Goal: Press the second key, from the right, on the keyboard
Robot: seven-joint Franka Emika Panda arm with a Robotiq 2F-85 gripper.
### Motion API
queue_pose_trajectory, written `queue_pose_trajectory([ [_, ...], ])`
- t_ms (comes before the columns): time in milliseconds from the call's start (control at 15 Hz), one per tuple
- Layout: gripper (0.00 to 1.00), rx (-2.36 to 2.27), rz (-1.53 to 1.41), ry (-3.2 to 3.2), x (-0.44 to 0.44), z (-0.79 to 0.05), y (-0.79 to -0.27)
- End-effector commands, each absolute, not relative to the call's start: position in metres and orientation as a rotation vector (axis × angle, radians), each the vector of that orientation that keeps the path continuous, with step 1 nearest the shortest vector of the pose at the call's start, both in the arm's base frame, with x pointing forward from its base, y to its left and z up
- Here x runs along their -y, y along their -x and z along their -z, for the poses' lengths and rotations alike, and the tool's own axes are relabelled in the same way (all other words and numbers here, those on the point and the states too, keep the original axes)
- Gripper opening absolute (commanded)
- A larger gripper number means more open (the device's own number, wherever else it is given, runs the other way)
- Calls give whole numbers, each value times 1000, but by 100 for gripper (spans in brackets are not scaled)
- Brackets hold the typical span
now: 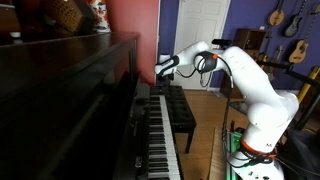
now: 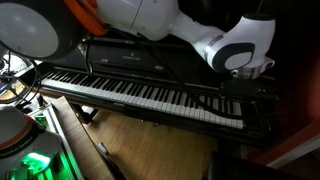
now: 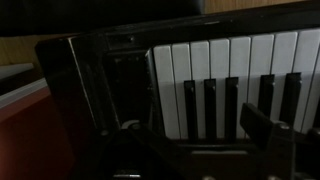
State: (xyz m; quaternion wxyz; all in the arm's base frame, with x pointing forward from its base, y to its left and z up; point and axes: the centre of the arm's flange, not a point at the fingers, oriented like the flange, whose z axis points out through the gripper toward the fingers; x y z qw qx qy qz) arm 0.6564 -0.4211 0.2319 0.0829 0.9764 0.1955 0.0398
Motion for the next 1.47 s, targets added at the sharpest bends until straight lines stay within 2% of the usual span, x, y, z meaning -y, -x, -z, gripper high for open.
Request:
queue_pose_trajectory([
  [0, 100, -627, -81, -2938, 397, -248, -626],
  [600, 100, -634, -33, -2966, 375, -281, -589],
  [1400, 100, -537, -132, -2885, 370, -344, -522],
])
